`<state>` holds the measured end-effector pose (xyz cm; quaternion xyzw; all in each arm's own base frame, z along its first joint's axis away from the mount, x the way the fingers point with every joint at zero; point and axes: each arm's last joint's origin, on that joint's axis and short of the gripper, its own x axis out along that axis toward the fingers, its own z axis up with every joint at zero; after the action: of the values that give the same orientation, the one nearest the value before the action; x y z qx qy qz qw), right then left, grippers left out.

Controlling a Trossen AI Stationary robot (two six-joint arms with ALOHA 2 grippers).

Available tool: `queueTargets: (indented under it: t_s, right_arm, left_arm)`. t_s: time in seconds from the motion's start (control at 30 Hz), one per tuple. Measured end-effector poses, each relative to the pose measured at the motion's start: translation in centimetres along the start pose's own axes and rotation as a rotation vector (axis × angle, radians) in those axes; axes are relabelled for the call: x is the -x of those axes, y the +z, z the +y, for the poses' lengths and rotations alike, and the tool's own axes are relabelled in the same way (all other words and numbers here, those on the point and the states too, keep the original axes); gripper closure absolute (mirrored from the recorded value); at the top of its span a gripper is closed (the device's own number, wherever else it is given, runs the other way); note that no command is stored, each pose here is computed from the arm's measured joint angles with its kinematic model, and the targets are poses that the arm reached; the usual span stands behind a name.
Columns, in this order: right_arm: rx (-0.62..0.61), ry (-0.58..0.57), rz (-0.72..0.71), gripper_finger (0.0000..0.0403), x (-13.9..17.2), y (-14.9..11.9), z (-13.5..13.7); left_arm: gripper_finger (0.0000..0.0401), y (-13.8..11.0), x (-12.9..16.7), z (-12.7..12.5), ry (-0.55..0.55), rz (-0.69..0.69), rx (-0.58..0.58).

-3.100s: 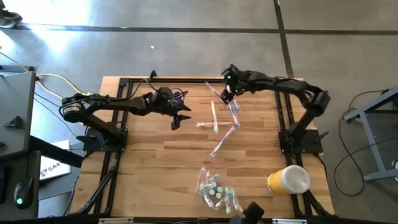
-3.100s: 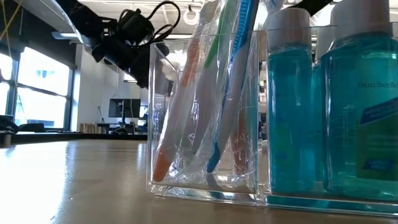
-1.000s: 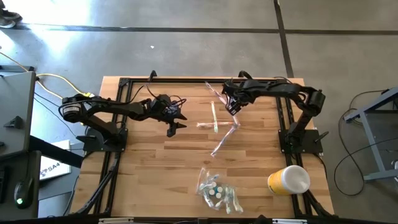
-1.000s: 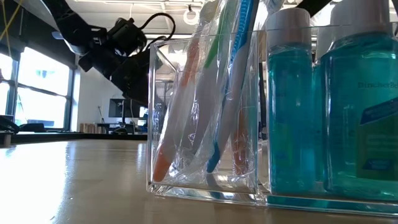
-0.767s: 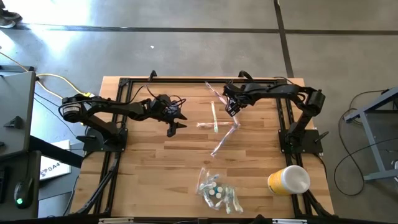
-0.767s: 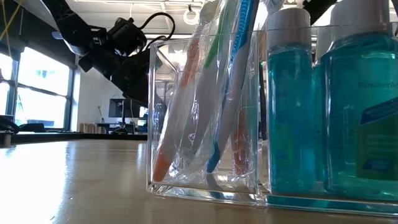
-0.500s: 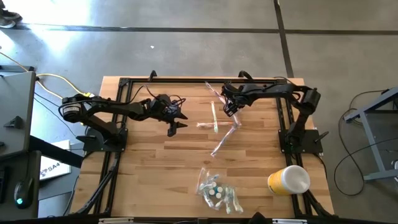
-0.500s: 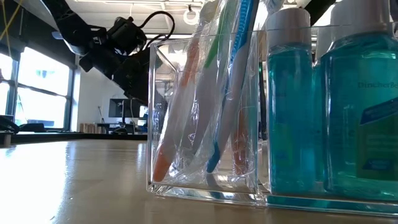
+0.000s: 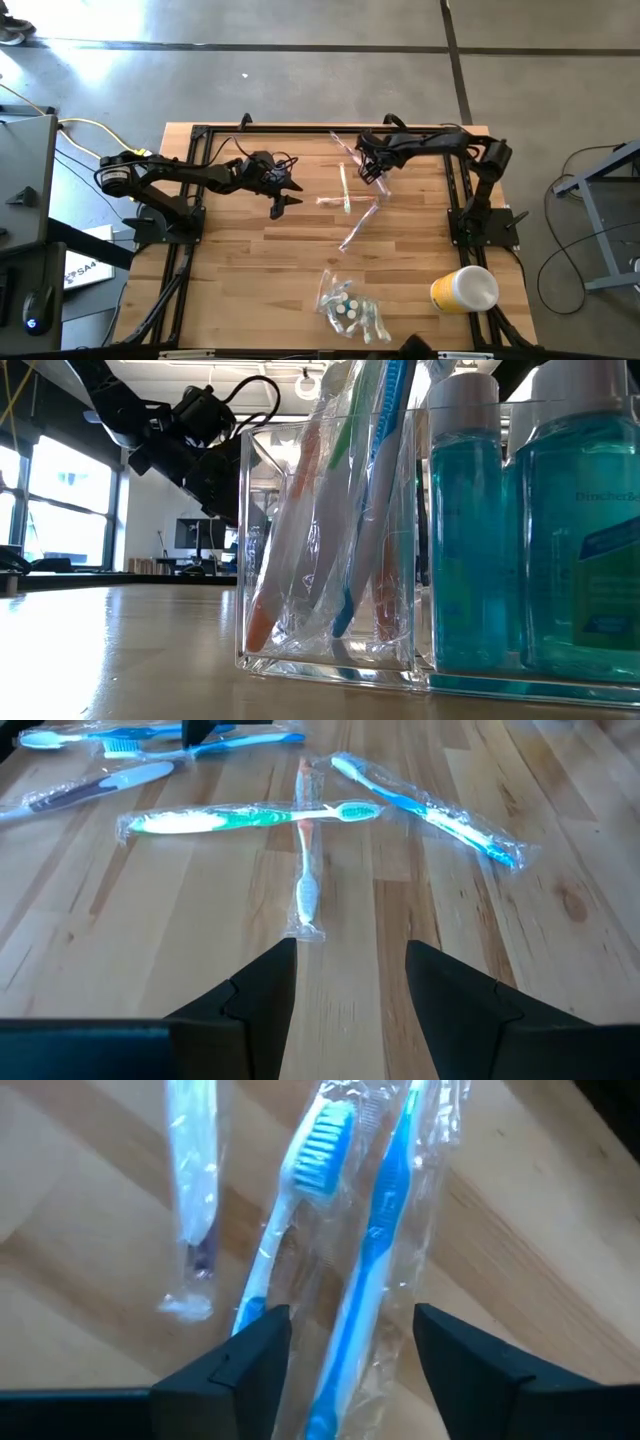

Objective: Pick & Place toothbrushing station
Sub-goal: Put the blue toothbrush into the transparent organizer

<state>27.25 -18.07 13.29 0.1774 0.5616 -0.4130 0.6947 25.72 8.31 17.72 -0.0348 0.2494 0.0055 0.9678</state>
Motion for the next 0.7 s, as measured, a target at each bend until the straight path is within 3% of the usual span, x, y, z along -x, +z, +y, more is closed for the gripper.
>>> queueTargets:
  t_s: [0.17,0.4,0.7]
  right_arm:
    - [-0.033,-0.008,0.011,0.0259,-0.3,0.2,-0.9]
    - [-0.001,0.021,0.03,0.0382,-0.7,0.1,-0.9]
    - [0.088,-0.01,-0.015,0.0386,1.4,-1.0,2.0]
  left_arm:
    - [0.0219,0.0,0.0,-0.1,-0.017,-0.002,0.003]
    - [0.0219,0.0,0.0,-0.2,-0.058,-0.004,0.029]
    - [0.0219,0.1,-0.4,-1.8,-0.114,0.006,0.031]
